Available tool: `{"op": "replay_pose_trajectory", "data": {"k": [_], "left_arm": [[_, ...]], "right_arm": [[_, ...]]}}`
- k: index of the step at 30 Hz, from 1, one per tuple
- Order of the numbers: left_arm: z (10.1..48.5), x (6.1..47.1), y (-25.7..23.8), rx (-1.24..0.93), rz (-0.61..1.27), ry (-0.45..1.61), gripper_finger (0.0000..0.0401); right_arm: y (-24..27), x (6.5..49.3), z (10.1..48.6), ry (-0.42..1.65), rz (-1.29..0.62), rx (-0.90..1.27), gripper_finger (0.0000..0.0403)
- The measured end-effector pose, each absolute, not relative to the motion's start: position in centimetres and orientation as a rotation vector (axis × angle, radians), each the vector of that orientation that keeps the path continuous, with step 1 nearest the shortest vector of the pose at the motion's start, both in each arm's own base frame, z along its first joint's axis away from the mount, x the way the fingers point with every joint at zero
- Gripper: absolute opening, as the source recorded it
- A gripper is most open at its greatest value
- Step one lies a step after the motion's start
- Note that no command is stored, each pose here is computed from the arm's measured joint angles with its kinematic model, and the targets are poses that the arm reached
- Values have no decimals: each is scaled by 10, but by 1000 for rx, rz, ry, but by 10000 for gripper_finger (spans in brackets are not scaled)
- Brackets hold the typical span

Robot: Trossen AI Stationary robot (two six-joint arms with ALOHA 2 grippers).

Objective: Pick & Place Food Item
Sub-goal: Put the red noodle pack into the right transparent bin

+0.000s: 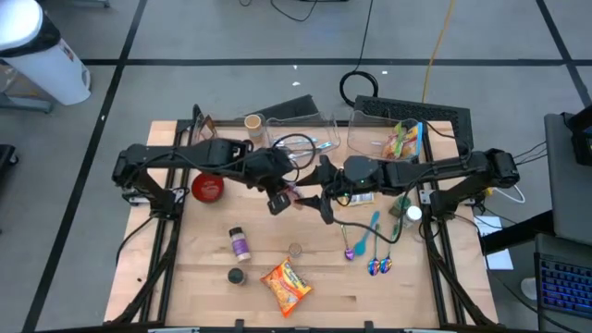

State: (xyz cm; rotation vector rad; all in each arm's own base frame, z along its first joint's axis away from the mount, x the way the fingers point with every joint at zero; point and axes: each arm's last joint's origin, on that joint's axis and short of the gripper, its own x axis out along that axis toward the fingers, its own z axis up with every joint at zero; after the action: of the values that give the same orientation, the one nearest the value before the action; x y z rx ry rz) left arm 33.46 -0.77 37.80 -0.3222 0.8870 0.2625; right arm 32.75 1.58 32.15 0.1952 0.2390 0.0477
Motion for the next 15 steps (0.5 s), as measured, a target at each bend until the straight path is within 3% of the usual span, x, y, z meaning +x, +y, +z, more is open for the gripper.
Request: {"op": "replay_pose_trajectory", "data": {"k": [9, 15], "left_arm": [[381, 340, -8, -297, 251, 834, 0], [381, 340, -8, -283, 244, 835, 0]], "right_arm": [[14, 326, 317, 277, -11, 185, 229], [13, 326, 317, 272, -58, 179, 198]]}}
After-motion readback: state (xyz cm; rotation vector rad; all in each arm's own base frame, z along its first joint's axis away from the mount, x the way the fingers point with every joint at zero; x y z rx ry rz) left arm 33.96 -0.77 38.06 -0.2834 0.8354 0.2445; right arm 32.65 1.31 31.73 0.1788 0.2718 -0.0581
